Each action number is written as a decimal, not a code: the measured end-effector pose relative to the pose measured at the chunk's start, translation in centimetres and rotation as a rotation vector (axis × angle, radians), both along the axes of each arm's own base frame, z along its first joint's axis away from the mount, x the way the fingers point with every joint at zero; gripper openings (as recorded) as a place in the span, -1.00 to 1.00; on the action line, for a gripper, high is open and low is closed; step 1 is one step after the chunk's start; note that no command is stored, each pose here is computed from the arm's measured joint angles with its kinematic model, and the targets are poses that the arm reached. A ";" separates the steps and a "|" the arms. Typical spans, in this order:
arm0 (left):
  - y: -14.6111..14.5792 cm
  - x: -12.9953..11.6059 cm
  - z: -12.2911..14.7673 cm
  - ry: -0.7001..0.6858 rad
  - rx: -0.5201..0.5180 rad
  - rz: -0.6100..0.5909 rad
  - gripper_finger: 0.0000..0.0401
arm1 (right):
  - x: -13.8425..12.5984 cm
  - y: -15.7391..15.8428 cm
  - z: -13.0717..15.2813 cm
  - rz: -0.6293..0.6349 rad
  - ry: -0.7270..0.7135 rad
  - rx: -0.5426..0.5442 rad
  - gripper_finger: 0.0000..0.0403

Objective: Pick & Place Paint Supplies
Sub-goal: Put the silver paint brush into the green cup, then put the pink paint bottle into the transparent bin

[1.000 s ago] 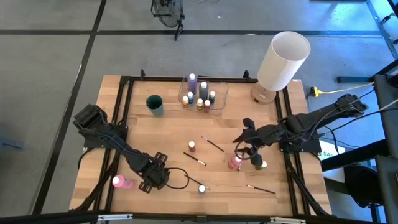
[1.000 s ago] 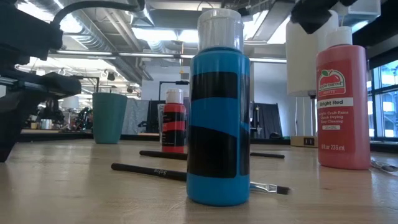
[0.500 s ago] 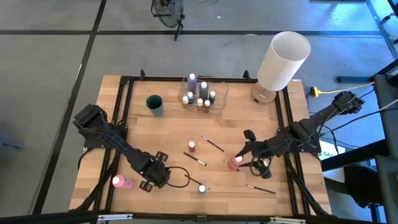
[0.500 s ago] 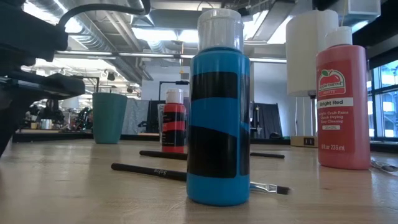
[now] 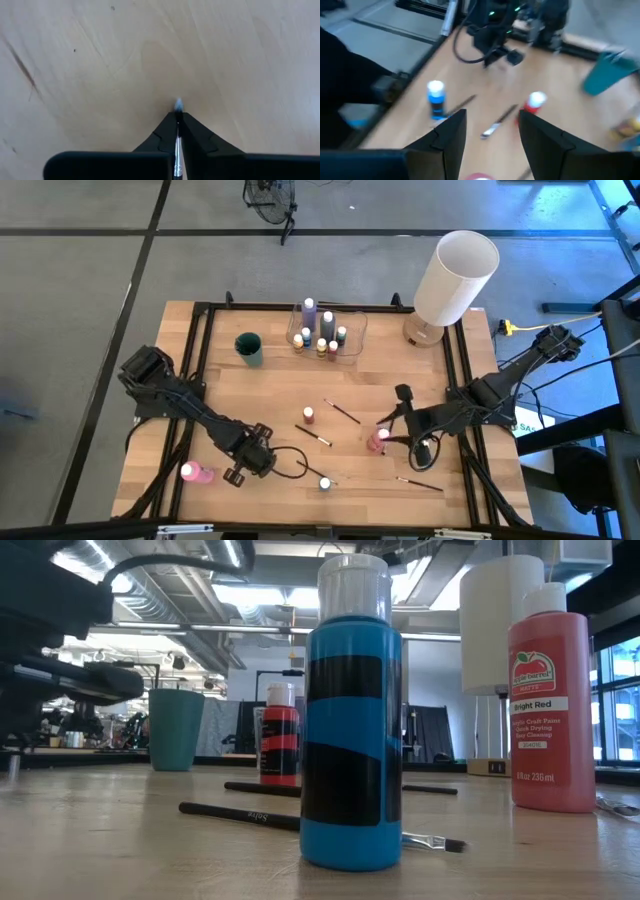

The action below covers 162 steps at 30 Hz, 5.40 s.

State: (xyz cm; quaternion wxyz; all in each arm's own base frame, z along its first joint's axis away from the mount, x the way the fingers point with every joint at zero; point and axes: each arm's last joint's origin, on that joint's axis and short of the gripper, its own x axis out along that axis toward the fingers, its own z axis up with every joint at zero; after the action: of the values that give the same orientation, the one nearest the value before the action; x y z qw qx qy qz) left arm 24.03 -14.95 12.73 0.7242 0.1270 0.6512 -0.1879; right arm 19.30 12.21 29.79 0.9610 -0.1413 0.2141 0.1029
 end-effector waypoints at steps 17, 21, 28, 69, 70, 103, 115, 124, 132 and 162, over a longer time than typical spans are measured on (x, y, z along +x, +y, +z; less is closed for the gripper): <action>5.6 2.1 11.0 -0.001 0.253 0.124 -0.99 | 1.1 -1.6 -0.9 -0.074 0.050 -0.108 -0.10; 5.9 2.0 16.2 -0.214 0.363 0.112 -0.99 | 1.6 -2.2 -1.2 -0.095 0.068 -0.145 -0.10; 8.7 -0.4 23.4 -0.727 0.474 0.220 -0.99 | 2.4 -3.7 -1.4 -0.167 0.079 -0.161 -0.10; 17.0 -11.9 8.8 -1.646 0.537 1.023 -0.99 | 6.3 -5.5 -3.9 -0.247 0.125 -0.221 -0.10; 17.0 -12.0 8.5 -1.643 0.529 1.033 -0.99 | 6.3 -5.5 -3.9 -0.248 0.121 -0.220 -0.10; 17.3 -12.2 5.7 -1.610 0.479 1.044 -0.25 | 7.4 -7.6 -3.7 -0.217 0.099 -0.163 -0.10; 16.0 -11.3 12.9 -1.626 0.567 0.827 -0.02 | 7.3 -7.6 -3.7 -0.217 0.101 -0.163 -0.10; 13.5 -9.3 20.0 -1.323 0.375 0.564 -0.02 | 7.3 -7.6 -3.8 -0.217 0.106 -0.162 -0.10; 10.6 -7.7 22.7 -0.828 0.191 0.328 -0.10 | 7.3 -7.5 -3.9 -0.179 0.119 -0.142 -0.10; 1.9 -9.9 23.9 -0.154 -0.210 1.058 -0.63 | 7.9 -7.3 -2.8 -0.155 -0.002 -0.160 -0.10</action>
State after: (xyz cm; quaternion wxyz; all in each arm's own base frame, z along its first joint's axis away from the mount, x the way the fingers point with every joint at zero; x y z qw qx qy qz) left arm 14.16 -13.09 36.66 0.7743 -0.2777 0.5489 0.1482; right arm 27.17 4.87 26.95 0.9520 -0.2008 0.2309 0.0106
